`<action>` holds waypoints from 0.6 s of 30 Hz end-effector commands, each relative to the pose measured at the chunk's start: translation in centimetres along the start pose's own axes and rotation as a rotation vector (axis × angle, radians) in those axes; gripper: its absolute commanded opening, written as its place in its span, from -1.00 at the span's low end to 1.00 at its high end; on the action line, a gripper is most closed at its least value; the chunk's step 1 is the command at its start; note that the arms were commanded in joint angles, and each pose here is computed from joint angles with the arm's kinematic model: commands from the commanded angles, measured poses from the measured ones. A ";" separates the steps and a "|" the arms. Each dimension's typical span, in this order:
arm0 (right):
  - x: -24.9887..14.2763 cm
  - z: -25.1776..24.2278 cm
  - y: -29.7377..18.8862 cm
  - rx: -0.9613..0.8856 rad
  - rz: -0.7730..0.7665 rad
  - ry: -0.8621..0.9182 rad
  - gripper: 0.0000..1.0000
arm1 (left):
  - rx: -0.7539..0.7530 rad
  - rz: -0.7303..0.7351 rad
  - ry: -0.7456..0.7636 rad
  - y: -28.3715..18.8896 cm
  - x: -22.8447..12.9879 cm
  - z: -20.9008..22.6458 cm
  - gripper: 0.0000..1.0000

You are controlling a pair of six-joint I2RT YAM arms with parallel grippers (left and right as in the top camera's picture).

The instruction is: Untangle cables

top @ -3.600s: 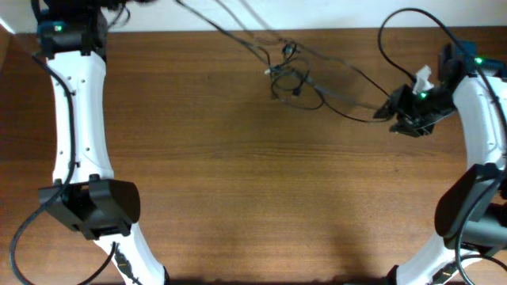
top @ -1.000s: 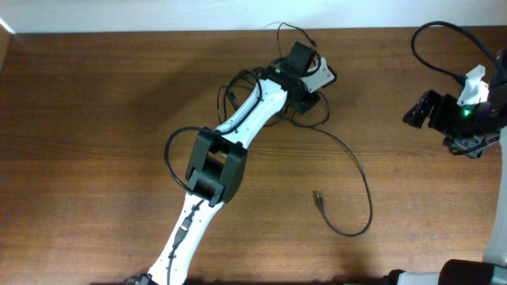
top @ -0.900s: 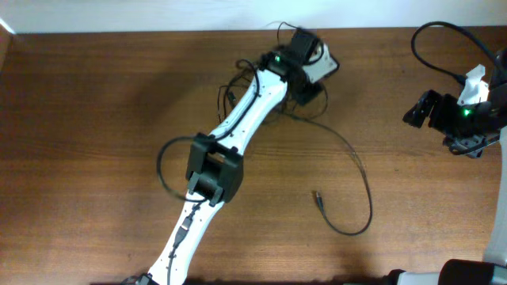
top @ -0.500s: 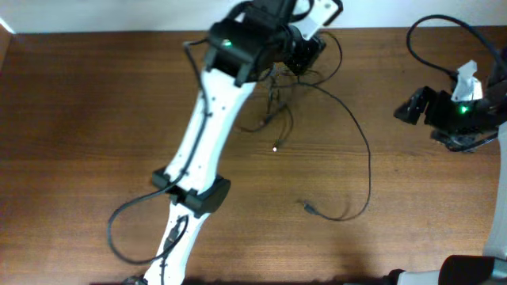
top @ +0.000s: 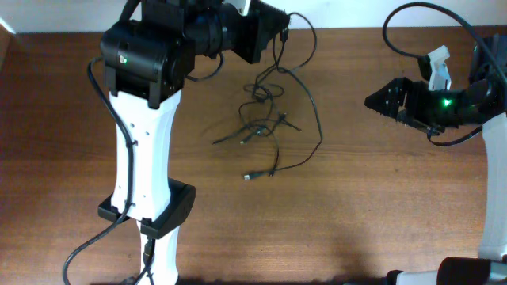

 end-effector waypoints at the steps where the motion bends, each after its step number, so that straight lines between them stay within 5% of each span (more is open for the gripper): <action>1: 0.0 -0.1 0.2 -0.005 0.006 -0.015 0.99 | -0.026 0.022 0.025 0.0 -0.5 -0.4 -1.00; 4: -0.1 0.0 0.2 -0.001 0.011 -0.010 0.99 | -0.026 0.019 0.027 0.0 -0.5 -0.3 -1.00; 6: -0.1 0.0 0.2 0.002 0.012 -0.010 0.99 | -0.026 0.018 0.027 0.0 -0.4 -0.3 -0.35; 7: -0.1 0.0 0.2 0.002 0.012 -0.010 0.99 | -0.026 0.019 0.027 0.0 -0.5 -0.3 -1.00; 14: -0.3 0.0 0.2 0.000 0.017 -0.004 0.99 | 0.071 0.095 -0.001 0.9 -2.0 1.5 -1.00; 15: -0.3 0.0 0.2 -0.001 0.018 -0.003 0.99 | 0.089 0.123 -0.013 1.2 -2.6 1.9 -0.88; 18: -0.2 -0.4 0.2 -0.029 0.012 -0.003 0.99 | 0.167 0.343 -0.086 3.9 -7.7 4.6 -0.03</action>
Point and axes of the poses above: each gripper's point midway between its finger pads, its own y axis out along the fingers, its own z axis along the line the jaws close on, x = y × z, the point moved 4 cm from there along -y, back along the fingers, and after that the axes turned 11 degrees about y, right-handed, at the moved point
